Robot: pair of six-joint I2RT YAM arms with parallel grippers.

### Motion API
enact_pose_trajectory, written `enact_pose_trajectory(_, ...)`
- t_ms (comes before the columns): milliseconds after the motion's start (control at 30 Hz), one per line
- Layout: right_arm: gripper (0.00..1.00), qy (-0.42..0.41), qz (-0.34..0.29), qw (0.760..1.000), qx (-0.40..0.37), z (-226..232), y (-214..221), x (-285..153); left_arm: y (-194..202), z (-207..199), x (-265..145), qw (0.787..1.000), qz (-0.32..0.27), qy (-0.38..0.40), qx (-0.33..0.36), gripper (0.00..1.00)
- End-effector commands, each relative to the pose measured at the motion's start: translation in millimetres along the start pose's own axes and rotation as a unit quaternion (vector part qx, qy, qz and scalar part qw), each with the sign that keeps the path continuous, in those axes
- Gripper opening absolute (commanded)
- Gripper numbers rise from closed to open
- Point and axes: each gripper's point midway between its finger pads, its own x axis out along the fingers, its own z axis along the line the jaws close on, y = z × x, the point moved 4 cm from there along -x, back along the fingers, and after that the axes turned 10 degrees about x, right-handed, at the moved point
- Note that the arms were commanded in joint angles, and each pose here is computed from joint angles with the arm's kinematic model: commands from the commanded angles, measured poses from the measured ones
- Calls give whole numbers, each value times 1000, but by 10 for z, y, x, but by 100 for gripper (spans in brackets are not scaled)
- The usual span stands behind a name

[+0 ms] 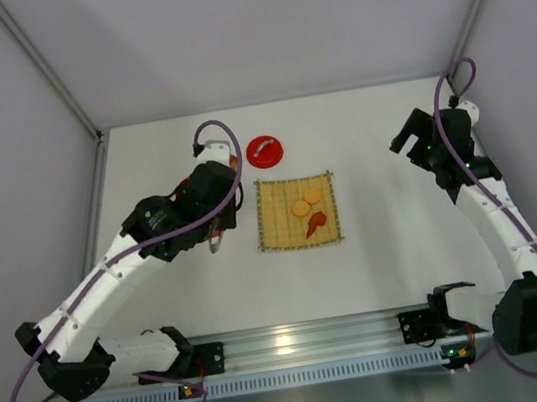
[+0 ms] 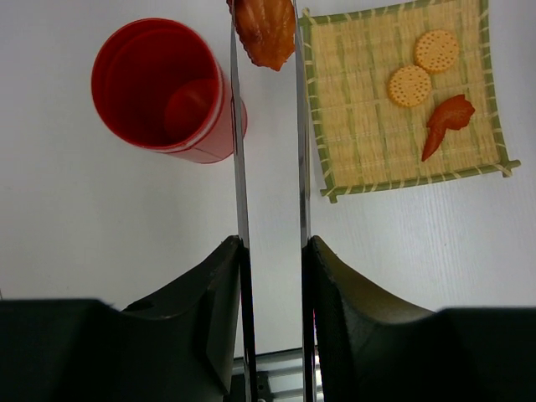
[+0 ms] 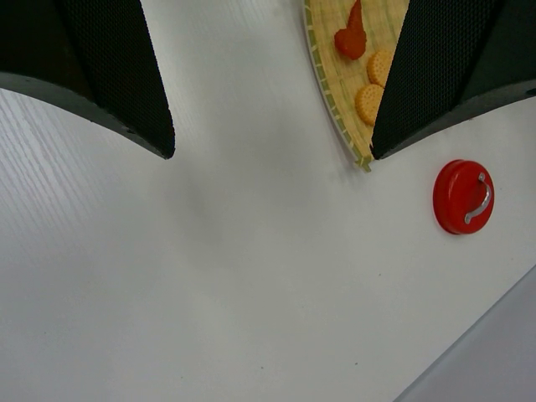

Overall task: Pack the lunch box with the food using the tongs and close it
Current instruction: Place the fake food in the packing box.

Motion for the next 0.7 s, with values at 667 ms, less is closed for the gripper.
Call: enact_pose_trajectory(667,99,-40,-20,999,0,213,-135,15,178,588,-60,994,12,-91,-65,46)
